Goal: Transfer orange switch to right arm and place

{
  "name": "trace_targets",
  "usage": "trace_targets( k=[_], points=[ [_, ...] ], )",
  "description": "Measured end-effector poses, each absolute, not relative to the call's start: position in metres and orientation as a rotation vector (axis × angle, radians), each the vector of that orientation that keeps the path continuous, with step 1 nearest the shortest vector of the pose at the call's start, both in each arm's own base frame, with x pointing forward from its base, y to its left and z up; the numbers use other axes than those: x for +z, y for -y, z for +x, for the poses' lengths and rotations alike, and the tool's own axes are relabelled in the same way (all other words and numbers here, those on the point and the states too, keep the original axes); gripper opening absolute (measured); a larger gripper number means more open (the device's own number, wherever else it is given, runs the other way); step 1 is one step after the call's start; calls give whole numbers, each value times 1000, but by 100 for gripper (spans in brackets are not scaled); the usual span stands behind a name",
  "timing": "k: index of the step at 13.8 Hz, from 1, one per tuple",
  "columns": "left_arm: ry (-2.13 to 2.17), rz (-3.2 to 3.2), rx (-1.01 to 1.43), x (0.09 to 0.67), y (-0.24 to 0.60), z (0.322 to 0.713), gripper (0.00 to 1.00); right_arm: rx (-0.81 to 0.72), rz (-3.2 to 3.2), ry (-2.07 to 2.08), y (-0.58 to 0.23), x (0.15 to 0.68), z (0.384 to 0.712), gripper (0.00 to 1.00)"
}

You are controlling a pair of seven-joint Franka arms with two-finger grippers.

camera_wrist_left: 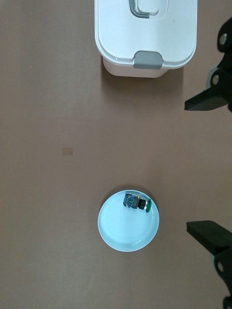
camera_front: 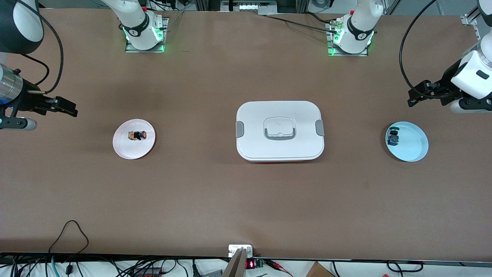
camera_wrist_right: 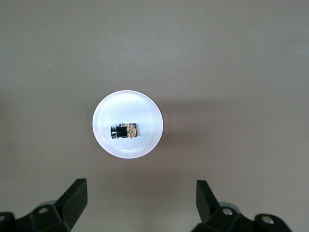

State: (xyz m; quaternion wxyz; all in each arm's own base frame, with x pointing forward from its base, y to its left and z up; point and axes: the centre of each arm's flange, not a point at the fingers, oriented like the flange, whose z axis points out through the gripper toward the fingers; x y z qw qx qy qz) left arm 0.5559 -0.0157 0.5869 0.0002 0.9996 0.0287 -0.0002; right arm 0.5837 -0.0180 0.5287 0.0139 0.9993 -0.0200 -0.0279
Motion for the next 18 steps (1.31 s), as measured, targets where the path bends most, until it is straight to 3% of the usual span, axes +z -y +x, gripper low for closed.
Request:
trace_targets(
  k=[18],
  points=[
    [-90, 3140, -1, 587, 16, 556, 100, -64, 3123, 21, 2, 591, 567, 100]
  ],
)
